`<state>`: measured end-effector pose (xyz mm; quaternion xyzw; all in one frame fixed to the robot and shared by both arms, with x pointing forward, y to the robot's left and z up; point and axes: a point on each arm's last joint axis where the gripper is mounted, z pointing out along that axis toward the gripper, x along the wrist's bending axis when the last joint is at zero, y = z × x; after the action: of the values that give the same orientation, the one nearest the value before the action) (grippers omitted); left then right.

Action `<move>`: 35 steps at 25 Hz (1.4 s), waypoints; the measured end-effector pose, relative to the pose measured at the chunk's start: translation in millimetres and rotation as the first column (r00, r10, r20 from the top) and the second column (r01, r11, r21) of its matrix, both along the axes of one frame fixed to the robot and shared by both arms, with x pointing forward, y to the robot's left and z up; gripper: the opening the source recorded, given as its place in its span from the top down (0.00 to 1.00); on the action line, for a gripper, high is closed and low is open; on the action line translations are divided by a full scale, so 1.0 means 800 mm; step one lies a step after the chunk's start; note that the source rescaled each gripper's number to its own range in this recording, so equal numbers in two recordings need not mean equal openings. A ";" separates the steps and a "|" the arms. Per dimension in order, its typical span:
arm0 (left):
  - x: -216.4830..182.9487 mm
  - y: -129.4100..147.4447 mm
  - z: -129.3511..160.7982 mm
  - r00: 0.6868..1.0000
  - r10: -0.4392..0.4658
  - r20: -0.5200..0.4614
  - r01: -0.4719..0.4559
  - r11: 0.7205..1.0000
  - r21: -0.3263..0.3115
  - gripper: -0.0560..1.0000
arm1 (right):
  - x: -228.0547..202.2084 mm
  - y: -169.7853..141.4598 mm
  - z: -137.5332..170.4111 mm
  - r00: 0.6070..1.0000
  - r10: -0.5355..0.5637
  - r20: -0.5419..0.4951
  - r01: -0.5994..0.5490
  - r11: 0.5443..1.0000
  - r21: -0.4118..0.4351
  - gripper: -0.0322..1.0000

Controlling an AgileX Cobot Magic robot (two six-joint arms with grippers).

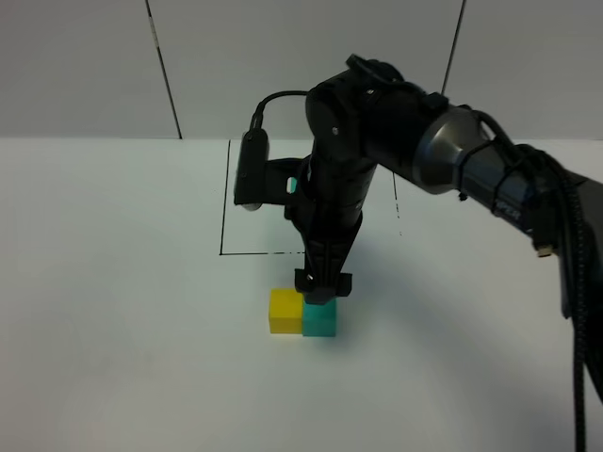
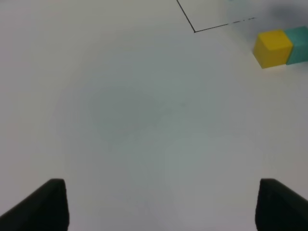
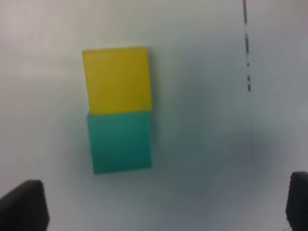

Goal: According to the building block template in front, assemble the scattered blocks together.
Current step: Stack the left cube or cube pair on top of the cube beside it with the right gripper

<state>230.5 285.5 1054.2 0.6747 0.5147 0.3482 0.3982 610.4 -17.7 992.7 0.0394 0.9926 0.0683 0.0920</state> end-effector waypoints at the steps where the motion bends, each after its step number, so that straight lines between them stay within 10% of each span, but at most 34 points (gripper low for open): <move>1: 0.000 0.000 0.000 1.000 0.000 0.000 0.000 1.000 0.000 0.30 | 0.001 0.003 -0.009 1.000 0.011 -0.012 -0.011 1.000 -0.009 0.00; 11: 0.000 0.000 0.000 1.000 0.000 0.000 0.000 1.000 0.000 0.30 | 0.006 0.018 -0.081 0.994 0.026 -0.108 -0.030 0.999 -0.039 0.00; 35: 0.000 0.000 0.000 1.000 0.000 0.000 0.000 1.000 0.000 0.30 | 0.008 0.027 -0.115 0.991 0.022 -0.131 -0.026 0.999 -0.026 0.00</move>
<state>230.5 285.5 1054.2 0.6747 0.5147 0.3482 0.3982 616.5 3.8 900.5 0.0306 0.9978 0.0532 0.0266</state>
